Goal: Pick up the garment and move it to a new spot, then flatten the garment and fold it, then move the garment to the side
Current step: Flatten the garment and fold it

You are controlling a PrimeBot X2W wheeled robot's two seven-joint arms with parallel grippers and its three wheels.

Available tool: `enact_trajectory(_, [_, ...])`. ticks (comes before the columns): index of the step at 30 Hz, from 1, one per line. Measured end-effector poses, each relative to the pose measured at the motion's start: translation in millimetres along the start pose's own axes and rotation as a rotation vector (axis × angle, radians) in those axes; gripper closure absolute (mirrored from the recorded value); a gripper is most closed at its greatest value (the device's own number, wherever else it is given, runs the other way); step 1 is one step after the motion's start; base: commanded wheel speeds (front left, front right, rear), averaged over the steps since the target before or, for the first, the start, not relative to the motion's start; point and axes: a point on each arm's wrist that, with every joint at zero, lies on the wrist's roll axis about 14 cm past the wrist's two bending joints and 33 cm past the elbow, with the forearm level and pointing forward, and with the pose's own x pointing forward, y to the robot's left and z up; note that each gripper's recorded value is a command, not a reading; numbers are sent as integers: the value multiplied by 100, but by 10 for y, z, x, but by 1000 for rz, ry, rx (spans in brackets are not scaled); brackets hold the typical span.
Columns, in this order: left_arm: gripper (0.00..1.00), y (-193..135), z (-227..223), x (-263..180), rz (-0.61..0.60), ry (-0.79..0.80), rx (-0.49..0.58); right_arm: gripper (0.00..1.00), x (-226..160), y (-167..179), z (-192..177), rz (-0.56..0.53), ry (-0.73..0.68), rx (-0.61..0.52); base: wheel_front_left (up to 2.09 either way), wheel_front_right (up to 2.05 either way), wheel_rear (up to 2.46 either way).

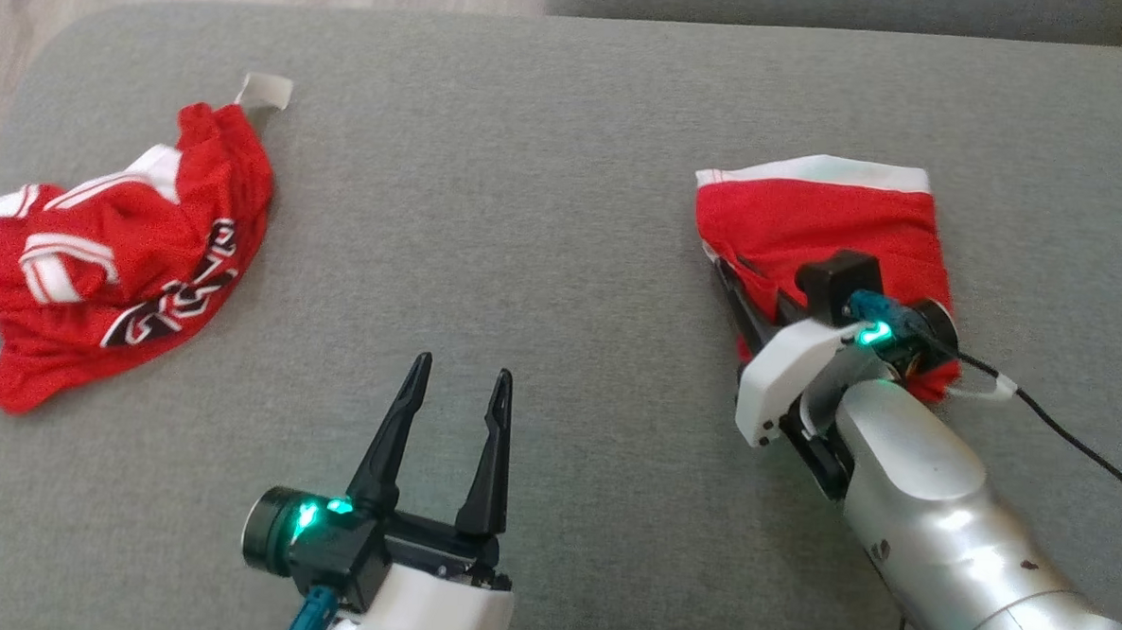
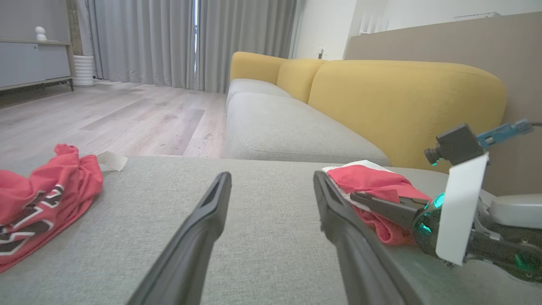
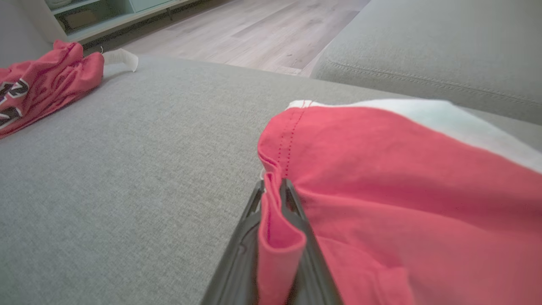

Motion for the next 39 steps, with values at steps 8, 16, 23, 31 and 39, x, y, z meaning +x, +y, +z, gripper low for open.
enact_trajectory(8, [0, 94, 1, -23, 38, 2, -8, 100, 52, 99, -165, 23, 26, 29, 0, 0, 0])
enact_trajectory(16, [0, 27, 115, -21, 16, -33, -8, 0, -77, 113, 256, 0, -141, 147, 0, 0, 0])
enact_trajectory(23, [0, 3, 147, -245, 28, -46, 13, 0, -673, -163, 642, -144, -373, 241, 0, 0, 0])
enact_trajectory(31, [0, -13, 234, -488, 45, -83, 57, 0, -1691, -284, -10, -359, -371, 260, 0, 0, 0])
enact_trajectory(39, [0, 25, 124, -712, 66, -54, 65, 15, -1932, -176, -269, -391, -332, 258, 0, 0, 0])
